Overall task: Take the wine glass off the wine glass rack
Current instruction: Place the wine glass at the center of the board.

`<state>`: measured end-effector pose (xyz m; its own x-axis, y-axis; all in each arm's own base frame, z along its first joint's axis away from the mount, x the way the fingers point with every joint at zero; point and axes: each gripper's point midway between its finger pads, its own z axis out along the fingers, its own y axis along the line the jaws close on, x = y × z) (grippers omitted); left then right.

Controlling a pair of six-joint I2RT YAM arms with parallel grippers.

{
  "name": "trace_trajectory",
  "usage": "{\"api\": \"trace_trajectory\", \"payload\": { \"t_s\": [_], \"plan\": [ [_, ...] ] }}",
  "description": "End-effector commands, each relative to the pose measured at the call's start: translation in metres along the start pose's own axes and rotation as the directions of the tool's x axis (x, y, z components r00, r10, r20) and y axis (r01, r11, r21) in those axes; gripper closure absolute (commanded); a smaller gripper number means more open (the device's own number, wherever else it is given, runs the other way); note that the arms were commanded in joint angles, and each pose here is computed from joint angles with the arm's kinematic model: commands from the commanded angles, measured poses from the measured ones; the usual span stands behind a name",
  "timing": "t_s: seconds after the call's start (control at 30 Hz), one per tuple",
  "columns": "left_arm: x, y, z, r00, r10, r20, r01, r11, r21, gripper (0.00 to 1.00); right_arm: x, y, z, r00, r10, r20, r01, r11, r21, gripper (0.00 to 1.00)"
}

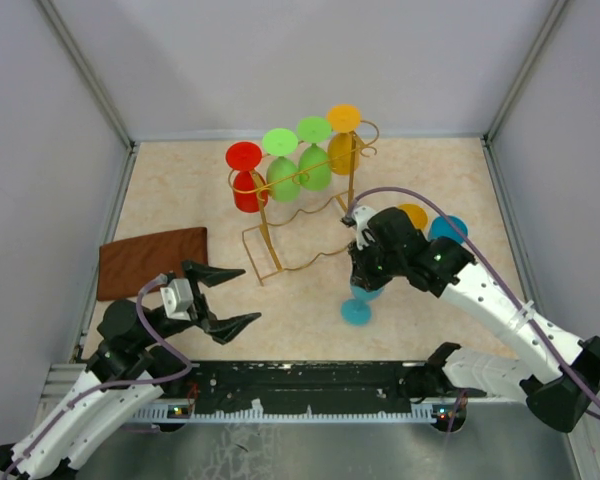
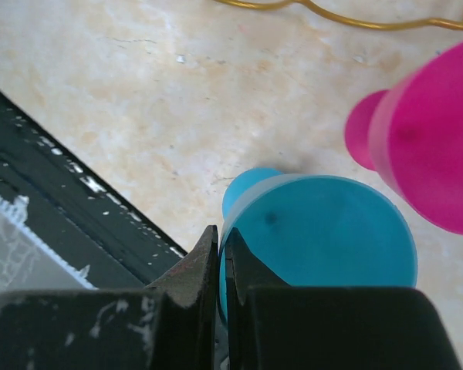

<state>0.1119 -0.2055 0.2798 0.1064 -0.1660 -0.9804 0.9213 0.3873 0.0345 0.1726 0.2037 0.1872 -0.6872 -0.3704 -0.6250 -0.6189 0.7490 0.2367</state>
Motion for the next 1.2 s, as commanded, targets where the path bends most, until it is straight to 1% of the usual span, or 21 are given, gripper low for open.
{"api": "trace_trajectory", "payload": {
  "t_s": [0.0,0.1,0.23,0.37,0.5,0.57,0.63,0.67,0.87,1.07,1.17],
  "plan": [
    [0.004,0.003,0.000,1.000,-0.011,-0.004,0.011,1.000,-0.018,0.00,-0.006,-0.027,-0.013,0.999,-0.025,0.021,0.021,0.987,0.161,1.00],
    [0.006,0.003,0.000,1.000,-0.012,-0.009,0.012,1.000,-0.019,0.00,-0.008,-0.044,-0.020,0.999,0.009,0.035,-0.017,0.971,0.238,1.00],
    [0.008,0.002,0.000,1.000,-0.013,-0.013,0.013,1.000,-0.014,0.00,-0.016,-0.077,-0.038,0.990,0.076,0.119,-0.115,0.925,0.363,1.00],
    [0.009,0.003,0.000,1.000,-0.012,-0.013,0.011,1.000,-0.016,0.00,-0.015,-0.109,-0.055,0.972,0.146,0.183,-0.218,0.851,0.478,1.00],
    [0.009,0.003,0.000,1.000,-0.012,-0.014,0.012,1.000,-0.014,0.00,-0.008,-0.132,-0.062,0.953,0.228,0.200,-0.301,0.789,0.536,1.00],
    [0.009,0.002,0.000,1.000,-0.012,-0.015,0.012,1.000,-0.012,0.00,-0.005,-0.147,-0.067,0.938,0.266,0.221,-0.346,0.739,0.578,1.00],
    [0.008,0.002,0.000,1.000,-0.011,-0.011,0.011,1.000,-0.011,0.00,-0.004,-0.155,-0.069,0.927,0.288,0.238,-0.374,0.718,0.587,1.00],
    [0.008,0.002,0.000,1.000,-0.010,-0.009,0.010,1.000,-0.012,0.00,-0.004,-0.157,-0.069,0.922,0.295,0.249,-0.387,0.712,0.587,1.00],
    [0.008,0.004,0.001,1.000,-0.008,-0.006,0.008,1.000,-0.018,0.00,-0.010,-0.162,-0.054,0.909,0.269,0.318,-0.408,0.731,0.547,1.00],
    [0.009,0.004,0.001,1.000,-0.012,-0.007,0.011,1.000,-0.021,0.00,-0.004,-0.169,-0.039,0.908,0.299,0.293,-0.416,0.723,0.551,1.00],
    [0.010,0.004,0.001,1.000,-0.015,-0.010,0.015,1.000,-0.022,0.00,0.001,-0.174,-0.035,0.905,0.318,0.282,-0.425,0.707,0.566,1.00]
  ]
}}
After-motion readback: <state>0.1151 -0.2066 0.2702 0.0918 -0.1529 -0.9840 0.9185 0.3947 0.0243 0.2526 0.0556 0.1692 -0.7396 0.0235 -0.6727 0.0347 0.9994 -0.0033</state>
